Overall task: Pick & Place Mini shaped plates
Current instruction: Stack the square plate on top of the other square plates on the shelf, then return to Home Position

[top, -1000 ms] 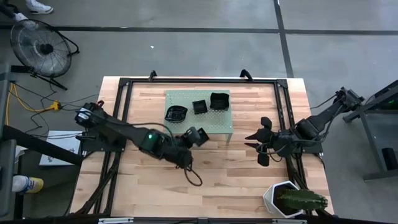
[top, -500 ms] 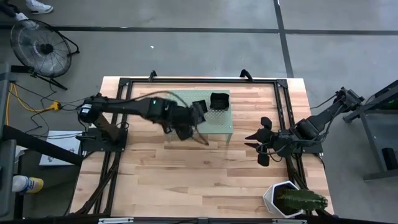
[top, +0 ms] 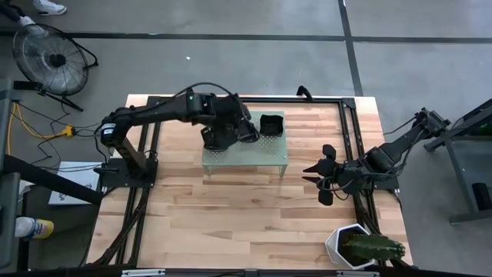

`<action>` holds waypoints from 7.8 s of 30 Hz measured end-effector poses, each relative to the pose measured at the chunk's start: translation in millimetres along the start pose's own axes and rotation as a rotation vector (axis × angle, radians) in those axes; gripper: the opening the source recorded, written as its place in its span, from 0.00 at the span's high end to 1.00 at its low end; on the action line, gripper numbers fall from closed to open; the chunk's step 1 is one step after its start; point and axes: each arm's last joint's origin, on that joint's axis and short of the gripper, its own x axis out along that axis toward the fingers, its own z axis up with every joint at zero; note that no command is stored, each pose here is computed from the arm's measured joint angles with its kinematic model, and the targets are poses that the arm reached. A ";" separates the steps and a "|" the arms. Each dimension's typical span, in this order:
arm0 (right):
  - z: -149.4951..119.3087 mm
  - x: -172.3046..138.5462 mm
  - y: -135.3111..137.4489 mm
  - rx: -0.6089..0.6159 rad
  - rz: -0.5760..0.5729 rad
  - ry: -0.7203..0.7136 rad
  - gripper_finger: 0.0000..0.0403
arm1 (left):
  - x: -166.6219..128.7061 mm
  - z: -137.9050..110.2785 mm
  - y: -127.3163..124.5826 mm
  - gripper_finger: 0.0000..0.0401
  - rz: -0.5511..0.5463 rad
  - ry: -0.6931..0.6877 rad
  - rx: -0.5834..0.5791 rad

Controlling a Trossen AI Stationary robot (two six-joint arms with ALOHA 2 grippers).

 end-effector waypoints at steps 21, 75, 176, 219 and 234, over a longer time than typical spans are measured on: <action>0.0 0.0 0.0 0.045 0.000 0.000 0.77 | 7.4 -41.0 7.6 1.00 0.027 -0.183 -0.035; 0.1 0.0 0.0 0.048 0.000 -0.001 0.77 | 50.1 -38.5 2.8 1.00 -0.033 -0.147 0.009; -83.9 -55.0 -73.2 0.232 -0.122 -0.474 0.77 | -47.8 -9.4 -207.6 0.75 0.403 -0.471 -0.567; -119.4 8.9 -76.1 0.085 0.221 -0.709 0.77 | -30.7 -20.9 -282.7 0.75 0.620 -0.680 -0.600; -125.0 27.5 -92.1 0.037 0.224 -0.616 0.77 | 13.0 -14.6 -299.3 0.75 0.752 -0.753 -0.661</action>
